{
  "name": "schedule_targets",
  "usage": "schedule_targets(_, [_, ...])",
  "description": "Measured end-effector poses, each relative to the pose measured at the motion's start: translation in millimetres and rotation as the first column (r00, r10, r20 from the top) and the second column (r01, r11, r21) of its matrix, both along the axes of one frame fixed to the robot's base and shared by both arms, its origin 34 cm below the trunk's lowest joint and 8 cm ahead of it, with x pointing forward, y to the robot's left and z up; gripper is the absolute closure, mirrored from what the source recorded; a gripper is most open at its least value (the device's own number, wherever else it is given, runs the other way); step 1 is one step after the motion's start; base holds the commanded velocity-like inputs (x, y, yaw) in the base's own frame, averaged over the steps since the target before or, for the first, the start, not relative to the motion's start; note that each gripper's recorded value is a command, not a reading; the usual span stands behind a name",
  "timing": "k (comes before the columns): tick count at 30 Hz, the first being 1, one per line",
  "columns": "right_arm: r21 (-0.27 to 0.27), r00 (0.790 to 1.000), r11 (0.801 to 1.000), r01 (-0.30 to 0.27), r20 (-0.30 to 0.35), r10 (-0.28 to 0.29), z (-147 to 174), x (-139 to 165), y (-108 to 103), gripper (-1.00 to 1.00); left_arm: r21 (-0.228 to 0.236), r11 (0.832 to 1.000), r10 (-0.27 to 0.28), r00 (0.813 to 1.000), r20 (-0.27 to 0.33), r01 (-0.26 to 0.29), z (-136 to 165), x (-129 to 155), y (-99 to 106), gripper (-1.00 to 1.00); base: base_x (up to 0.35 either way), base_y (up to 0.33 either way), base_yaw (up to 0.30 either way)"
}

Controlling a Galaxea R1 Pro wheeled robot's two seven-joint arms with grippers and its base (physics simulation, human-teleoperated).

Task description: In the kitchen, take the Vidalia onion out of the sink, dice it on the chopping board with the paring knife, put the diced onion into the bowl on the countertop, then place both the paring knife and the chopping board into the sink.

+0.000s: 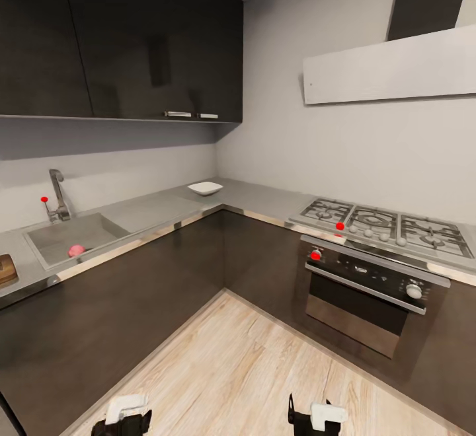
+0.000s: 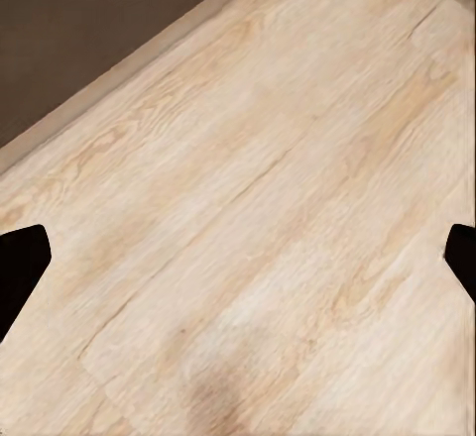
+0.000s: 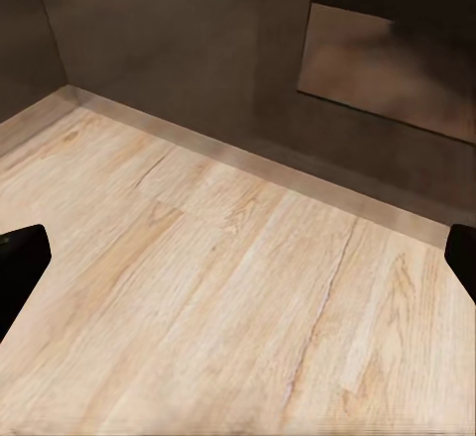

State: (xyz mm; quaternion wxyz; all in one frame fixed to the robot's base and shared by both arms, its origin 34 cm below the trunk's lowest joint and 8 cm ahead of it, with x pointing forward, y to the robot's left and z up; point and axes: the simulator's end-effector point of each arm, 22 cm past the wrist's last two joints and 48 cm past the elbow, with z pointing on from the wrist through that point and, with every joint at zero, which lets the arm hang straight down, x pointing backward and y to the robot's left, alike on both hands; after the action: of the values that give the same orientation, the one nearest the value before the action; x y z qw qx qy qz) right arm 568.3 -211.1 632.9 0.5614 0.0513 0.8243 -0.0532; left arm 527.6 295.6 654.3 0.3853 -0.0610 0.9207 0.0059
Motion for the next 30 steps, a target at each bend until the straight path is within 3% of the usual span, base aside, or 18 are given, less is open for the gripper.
schedule_targets(6, [0.000, 1.000, 1.000, -0.001, -0.004, 0.001, -1, 0, 1, -1.00, -0.004, 1.000, -0.023, 0.999, 0.034, 0.023, 73, 27, -6, -1.00, 0.000, 0.000, 0.000])
schedule_targets(10, [0.000, 1.000, 1.000, -0.001, -0.005, 0.001, -1, 0, 1, -1.00, -0.007, 1.000, -0.030, 0.997, 0.077, 0.030, 110, 42, -10, -1.00, 0.000, 0.000, 0.000])
schedule_targets(17, [0.000, 1.000, 1.000, 0.000, -0.005, 0.000, -1, 0, 1, -1.00, -0.022, 0.999, -0.042, 0.996, 0.084, 0.044, 163, 82, -17, -1.00, 0.000, 0.000, 0.000])
schedule_targets(18, [0.000, 1.000, 1.000, 0.000, -0.005, 0.000, -1, 0, 1, -1.00, -0.032, 0.998, -0.047, 0.995, 0.089, 0.050, 173, 91, -23, -1.00, 0.000, 0.000, 0.000])
schedule_targets(21, [0.000, 1.000, 1.000, 0.000, -0.005, 0.000, -1, 0, 1, -1.00, -0.099, 0.990, -0.087, 0.988, 0.127, 0.100, 218, 123, -69, -1.00, 0.000, 0.000, 0.000])
schedule_targets(22, [0.000, 1.000, 1.000, 0.000, -0.005, 0.000, -1, 0, 1, -1.00, -0.101, 0.988, -0.098, 0.985, 0.140, 0.112, 227, 129, -77, -1.00, 0.000, 0.000, 0.000])
schedule_targets(23, [0.000, 1.000, 1.000, 0.000, -0.005, 0.000, -1, 0, 1, -1.00, -0.102, 0.987, -0.110, 0.982, 0.155, 0.126, 238, 135, -85, -1.00, 0.000, 0.000, 0.000])
schedule_targets(26, [0.000, 1.000, 1.000, 0.000, -0.005, 0.000, -1, 0, 0, -1.00, -0.077, 0.977, -0.172, 0.953, 0.250, 0.197, 307, 180, -120, -1.00, 0.000, 0.000, 0.000])
schedule_targets(30, [0.000, 1.000, 1.000, 0.000, -0.005, 0.000, -1, 0, 0, -1.00, -0.043, 0.973, -0.205, 0.936, 0.285, 0.226, 363, 229, -134, -1.00, 0.000, 0.000, 0.000])
